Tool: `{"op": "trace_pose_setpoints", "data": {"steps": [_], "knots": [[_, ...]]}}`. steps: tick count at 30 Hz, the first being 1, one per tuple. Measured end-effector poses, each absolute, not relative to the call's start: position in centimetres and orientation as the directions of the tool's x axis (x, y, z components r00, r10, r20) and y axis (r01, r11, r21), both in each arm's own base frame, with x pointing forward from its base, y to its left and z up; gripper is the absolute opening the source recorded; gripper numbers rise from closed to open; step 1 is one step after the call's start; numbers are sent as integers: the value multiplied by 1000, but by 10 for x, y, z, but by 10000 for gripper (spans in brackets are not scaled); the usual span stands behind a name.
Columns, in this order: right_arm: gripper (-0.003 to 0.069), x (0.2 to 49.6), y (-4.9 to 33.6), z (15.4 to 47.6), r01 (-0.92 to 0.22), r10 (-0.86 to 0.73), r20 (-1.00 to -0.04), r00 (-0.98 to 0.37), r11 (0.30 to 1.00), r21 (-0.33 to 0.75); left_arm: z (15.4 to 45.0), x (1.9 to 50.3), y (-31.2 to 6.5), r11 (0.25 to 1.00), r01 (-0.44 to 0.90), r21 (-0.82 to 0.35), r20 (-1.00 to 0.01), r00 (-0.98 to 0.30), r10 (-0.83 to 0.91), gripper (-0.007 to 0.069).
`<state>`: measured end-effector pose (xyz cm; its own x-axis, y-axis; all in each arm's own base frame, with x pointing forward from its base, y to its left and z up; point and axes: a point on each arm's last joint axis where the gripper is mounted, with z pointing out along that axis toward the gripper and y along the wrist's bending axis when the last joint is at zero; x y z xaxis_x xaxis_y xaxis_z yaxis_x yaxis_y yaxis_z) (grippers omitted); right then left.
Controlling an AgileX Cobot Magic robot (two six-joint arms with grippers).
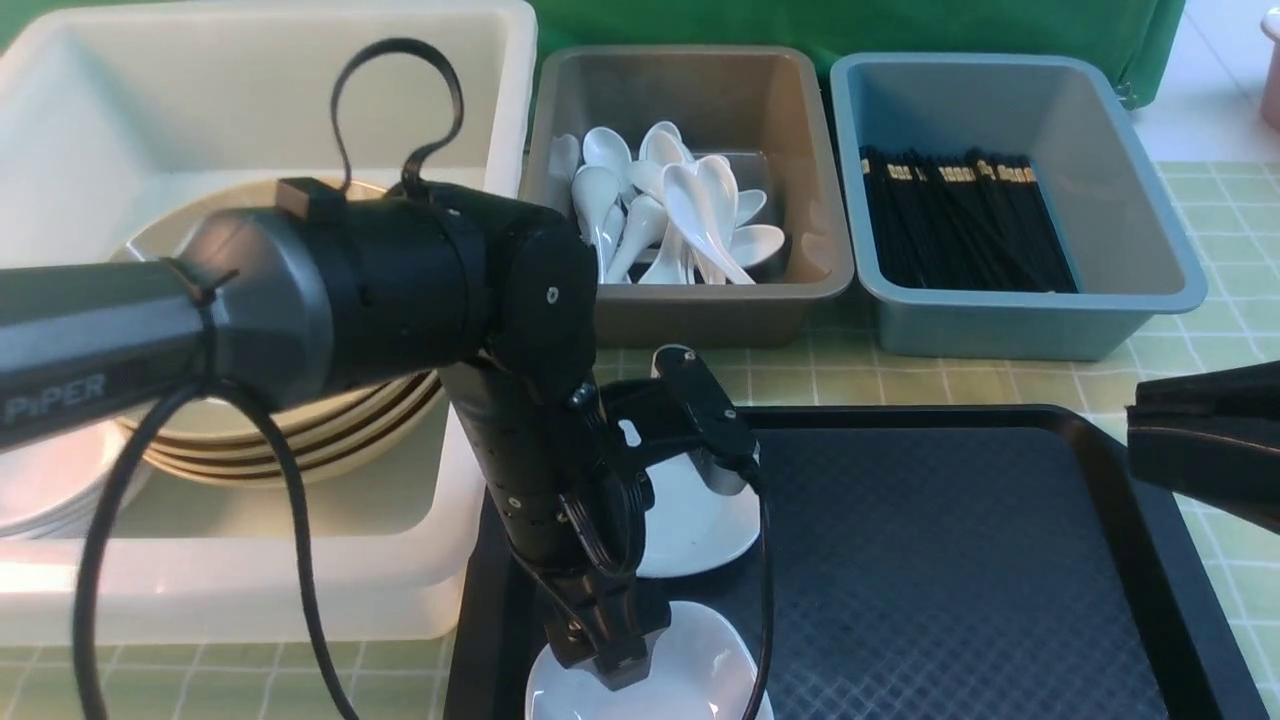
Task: On green table put chopsticks spoon bowls plates into blue grey white boxes.
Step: 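Grasp the small white bowl on the black tray by its rim with the left gripper, then place the white bowl into the white bin with the other dishes with the left gripper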
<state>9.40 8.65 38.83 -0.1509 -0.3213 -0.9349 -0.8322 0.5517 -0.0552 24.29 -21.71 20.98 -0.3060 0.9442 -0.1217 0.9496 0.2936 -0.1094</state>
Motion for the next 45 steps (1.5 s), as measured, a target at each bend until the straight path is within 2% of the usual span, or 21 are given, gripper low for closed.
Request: {"op": "trace_pose_setpoints", "data": {"steps": [13, 15, 18, 20, 21, 22, 24, 27, 29, 34, 40, 44, 45], "knots": [[88, 94, 87, 388, -833, -321, -935, -152, 551, -54, 172, 246, -224, 321, 922, -215, -32, -335, 942, 571], [90, 94, 87, 388, -833, -321, -935, -152, 551, -54, 167, 246, -226, 328, 915, -235, -19, -342, 940, 547], [93, 94, 87, 388, -832, -321, -935, -152, 552, -54, 165, 245, -227, 333, 910, -248, -18, -348, 937, 446], [97, 94, 87, 388, -832, -321, -935, -152, 552, -54, 164, 245, -227, 334, 908, -251, -16, -349, 937, 327], [98, 94, 87, 388, -832, -321, -935, -152, 552, -54, 164, 245, -227, 334, 908, -251, -15, -349, 937, 314], [99, 94, 87, 388, -832, -321, -935, -152, 552, -54, 163, 245, -227, 335, 907, -255, -11, -350, 937, 207], [99, 94, 87, 388, -832, -321, -935, -152, 552, -54, 162, 245, -227, 340, 901, -269, -7, -355, 935, 90], [101, 94, 87, 388, -832, -321, -935, -152, 552, -54, 165, 242, -229, 350, 886, -304, -9, -370, 929, 51], [104, 94, 87, 388, -832, -321, -935, -152, 552, -54, 166, 243, -229, 351, 882, -315, -12, -374, 927, 52], [110, 94, 87, 388, -832, -321, -935, -151, 552, -55, 180, 243, -236, 315, 882, -351, -82, -364, 928, 13], [113, 94, 87, 388, -832, -322, -935, -150, 551, -56, 224, 249, -248, 254, 907, -337, -225, -339, 913, 15], [119, 94, 87, 388, -832, -322, -935, -150, 551, -56, 248, 255, -253, 233, 928, -292, -297, -319, 900, 15], [120, 94, 87, 388, -832, -322, -935, -150, 551, -56, 263, 258, -255, 232, 935, -268, -333, -316, 888, 15]]}}
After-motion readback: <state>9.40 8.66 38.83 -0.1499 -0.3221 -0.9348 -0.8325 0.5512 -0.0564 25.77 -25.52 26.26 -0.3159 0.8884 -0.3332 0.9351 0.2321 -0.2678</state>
